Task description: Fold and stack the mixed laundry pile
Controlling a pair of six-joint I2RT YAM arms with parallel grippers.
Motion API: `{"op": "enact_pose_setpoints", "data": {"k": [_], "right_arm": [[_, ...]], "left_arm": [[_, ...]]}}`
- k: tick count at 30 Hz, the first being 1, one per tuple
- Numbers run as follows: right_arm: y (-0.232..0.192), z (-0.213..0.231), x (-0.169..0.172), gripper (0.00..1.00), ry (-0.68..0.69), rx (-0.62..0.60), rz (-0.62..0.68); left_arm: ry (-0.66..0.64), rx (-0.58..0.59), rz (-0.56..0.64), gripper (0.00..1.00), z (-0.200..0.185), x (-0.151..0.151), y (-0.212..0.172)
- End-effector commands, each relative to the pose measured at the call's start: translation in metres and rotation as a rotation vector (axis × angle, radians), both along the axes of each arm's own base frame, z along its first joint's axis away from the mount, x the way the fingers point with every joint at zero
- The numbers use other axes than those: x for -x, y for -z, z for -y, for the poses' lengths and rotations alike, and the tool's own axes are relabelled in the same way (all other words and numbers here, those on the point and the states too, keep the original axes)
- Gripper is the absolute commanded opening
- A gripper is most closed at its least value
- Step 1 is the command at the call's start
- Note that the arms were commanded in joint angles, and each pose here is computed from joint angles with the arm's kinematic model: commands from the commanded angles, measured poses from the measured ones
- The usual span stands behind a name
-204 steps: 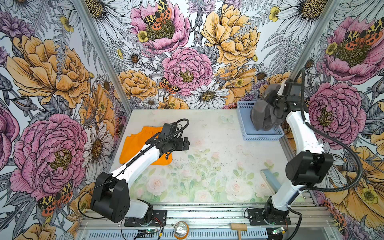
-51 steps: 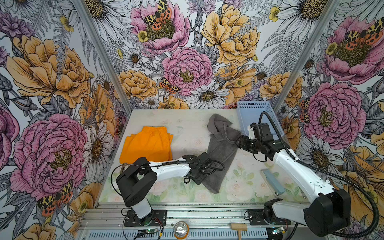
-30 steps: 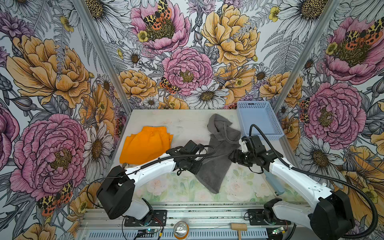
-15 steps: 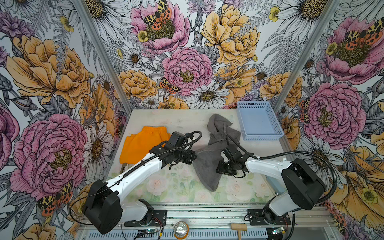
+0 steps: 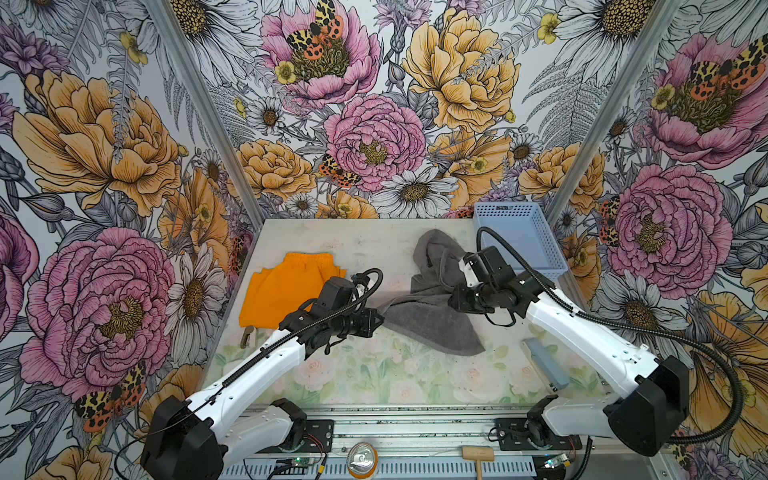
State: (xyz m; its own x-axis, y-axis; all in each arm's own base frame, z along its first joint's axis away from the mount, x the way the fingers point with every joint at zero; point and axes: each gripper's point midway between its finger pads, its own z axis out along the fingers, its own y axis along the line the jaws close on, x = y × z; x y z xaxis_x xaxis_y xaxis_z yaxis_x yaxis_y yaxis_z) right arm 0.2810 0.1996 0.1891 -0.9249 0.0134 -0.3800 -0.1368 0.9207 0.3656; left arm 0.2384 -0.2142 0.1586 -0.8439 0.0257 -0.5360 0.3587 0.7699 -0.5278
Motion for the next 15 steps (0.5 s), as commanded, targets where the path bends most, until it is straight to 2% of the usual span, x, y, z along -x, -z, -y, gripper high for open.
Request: {"op": "enact_pose_setpoints", "data": {"k": [1,8,15], "right_arm": [[0.028,0.007,0.005,0.52,-0.053,0.123,-0.088],[0.062,0.035,0.028,0.55,0.023,0.171,-0.125],[0.120,0.068,0.069,0.45,0.104,0.224,-0.221]], "left_arm": [[-0.093,0.039,0.003,0.00,-0.009,-0.011,0.003],[-0.143,0.017,-0.041,0.00,-0.020,-0.007,0.027],[-0.151,0.014,-0.038,0.00,-0.022,-0.012,0.027]]}}
